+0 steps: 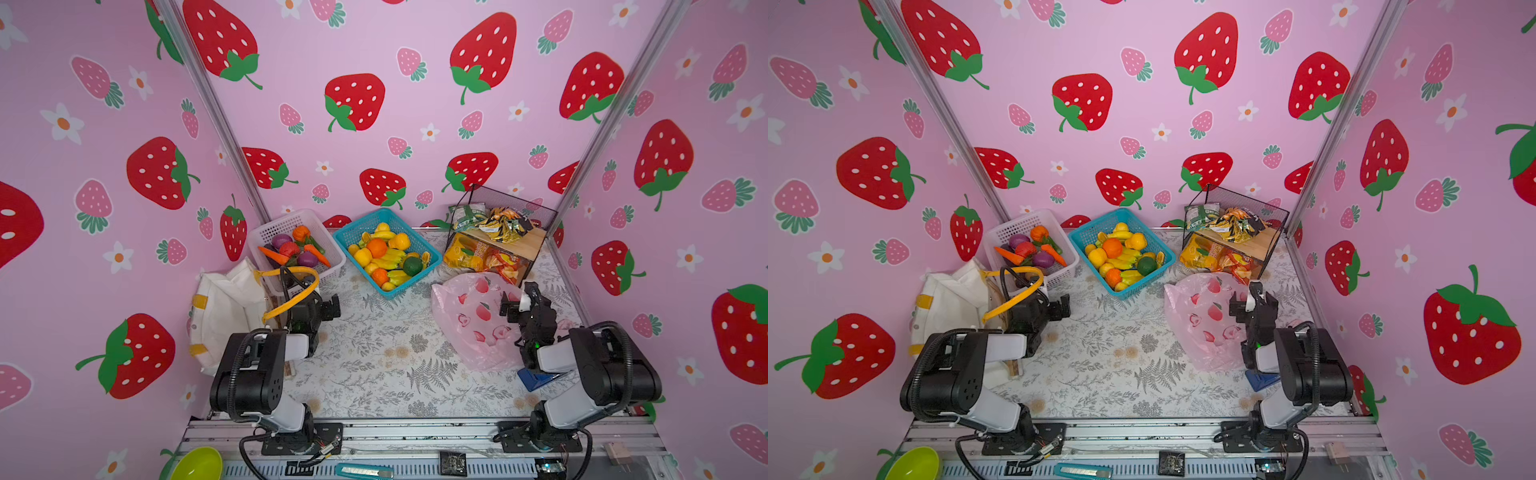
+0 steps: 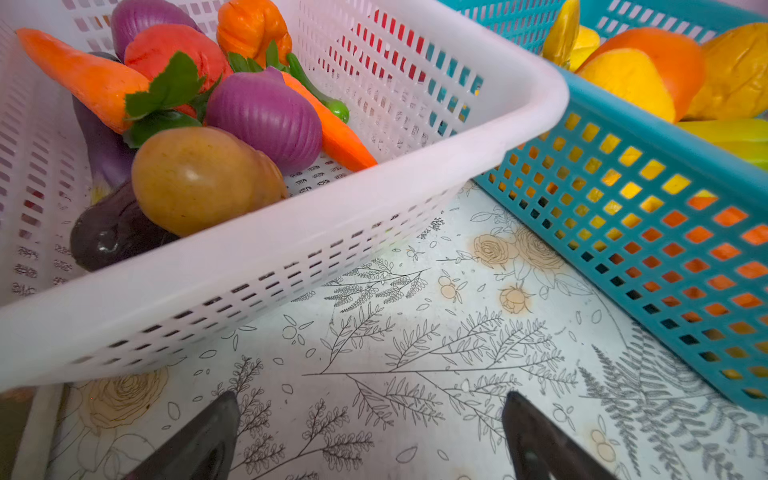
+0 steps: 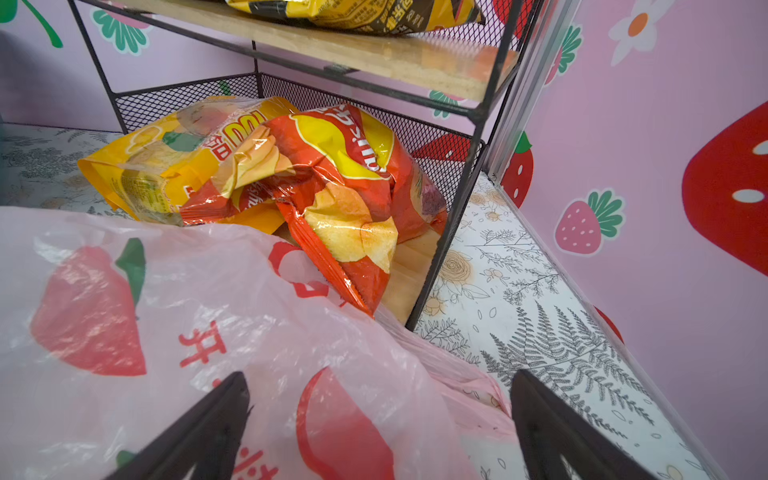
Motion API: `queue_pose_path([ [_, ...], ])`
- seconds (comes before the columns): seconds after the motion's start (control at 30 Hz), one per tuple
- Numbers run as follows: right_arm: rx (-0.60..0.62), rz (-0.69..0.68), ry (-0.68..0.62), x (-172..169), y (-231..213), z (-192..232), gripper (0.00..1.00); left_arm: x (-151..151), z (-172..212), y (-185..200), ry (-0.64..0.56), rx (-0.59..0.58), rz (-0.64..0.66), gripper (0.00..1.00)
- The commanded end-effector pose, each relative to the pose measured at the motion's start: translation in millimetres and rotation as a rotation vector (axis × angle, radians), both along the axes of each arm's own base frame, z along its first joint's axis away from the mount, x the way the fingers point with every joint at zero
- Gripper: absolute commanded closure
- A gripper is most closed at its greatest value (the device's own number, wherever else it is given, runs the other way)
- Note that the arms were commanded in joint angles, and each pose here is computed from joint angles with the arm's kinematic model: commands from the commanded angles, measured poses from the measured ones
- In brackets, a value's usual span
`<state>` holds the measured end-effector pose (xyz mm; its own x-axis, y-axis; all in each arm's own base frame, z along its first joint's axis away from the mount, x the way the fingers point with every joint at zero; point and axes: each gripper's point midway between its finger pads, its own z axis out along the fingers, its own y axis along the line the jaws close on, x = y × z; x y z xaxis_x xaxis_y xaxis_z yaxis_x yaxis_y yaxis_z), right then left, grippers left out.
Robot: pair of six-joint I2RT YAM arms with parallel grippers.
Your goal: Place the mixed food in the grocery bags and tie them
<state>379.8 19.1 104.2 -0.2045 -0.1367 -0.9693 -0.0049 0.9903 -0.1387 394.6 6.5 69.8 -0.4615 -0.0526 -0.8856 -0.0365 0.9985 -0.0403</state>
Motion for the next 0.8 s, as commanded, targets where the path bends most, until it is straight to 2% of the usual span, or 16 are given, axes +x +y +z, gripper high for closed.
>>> queue_pose_path([
  [0.0, 0.004, 0.005, -0.051, 4.7, 2.6, 14.9, 0.00, 9.6, 15.2, 0.4, -0.049, 0.014, -0.012, 0.01],
  [0.77, 0.004, 0.005, -0.048, 5.0, 2.8, 14.0, 0.00, 9.5, 14.8, 0.7, -0.047, 0.015, -0.010, 0.01],
])
